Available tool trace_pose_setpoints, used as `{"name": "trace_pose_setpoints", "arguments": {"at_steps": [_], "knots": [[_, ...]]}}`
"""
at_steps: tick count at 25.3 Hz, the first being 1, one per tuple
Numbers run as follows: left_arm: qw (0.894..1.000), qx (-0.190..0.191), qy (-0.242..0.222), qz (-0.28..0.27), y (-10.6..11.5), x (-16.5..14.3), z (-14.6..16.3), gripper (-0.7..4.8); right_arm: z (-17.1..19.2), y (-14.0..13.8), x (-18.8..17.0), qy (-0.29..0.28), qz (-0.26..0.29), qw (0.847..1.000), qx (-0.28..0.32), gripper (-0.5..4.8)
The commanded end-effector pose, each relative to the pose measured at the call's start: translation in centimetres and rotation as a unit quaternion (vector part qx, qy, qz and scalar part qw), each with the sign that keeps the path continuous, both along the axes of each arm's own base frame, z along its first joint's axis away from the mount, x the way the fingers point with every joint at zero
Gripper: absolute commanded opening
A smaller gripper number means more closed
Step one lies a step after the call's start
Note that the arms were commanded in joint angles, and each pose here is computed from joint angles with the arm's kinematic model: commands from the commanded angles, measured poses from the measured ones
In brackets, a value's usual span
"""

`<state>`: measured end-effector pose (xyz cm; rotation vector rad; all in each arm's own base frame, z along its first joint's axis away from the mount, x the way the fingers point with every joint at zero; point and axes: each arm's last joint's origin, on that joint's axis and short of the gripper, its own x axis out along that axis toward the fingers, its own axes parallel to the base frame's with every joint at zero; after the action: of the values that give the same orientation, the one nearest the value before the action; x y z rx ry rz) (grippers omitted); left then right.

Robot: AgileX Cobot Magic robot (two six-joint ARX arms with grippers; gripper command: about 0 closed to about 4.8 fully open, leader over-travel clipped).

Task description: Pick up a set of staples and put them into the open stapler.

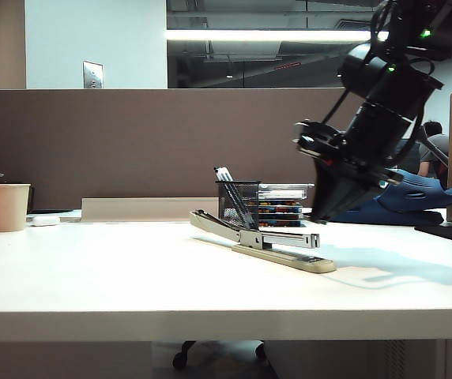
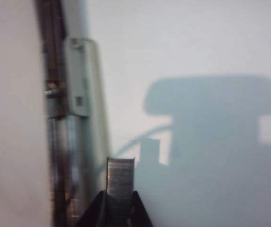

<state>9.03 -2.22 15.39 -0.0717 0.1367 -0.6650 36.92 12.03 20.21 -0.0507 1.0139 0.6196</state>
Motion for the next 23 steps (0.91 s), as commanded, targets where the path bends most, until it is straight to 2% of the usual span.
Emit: {"name": "trace_pose_setpoints", "arguments": {"at_steps": [1, 10, 23], "knots": [[1.0, 0.0, 0.003, 0.001, 0.0, 0.0, -0.1, -0.06, 0.3, 1.0, -0.4, 0.002, 0.024, 1.0, 0.02, 0.48], [1.0, 0.0, 0.003, 0.001, 0.0, 0.0, 0.0, -0.06, 0.3, 2.4, -0.8, 0.005, 0.048, 0.998, 0.031, 0.48], [1.0, 0.0, 0.003, 0.001, 0.0, 0.0, -0.1, -0.06, -0.2, 2.5, -0.8, 0.014, 0.05, 0.998, 0.03, 0.48]]}}
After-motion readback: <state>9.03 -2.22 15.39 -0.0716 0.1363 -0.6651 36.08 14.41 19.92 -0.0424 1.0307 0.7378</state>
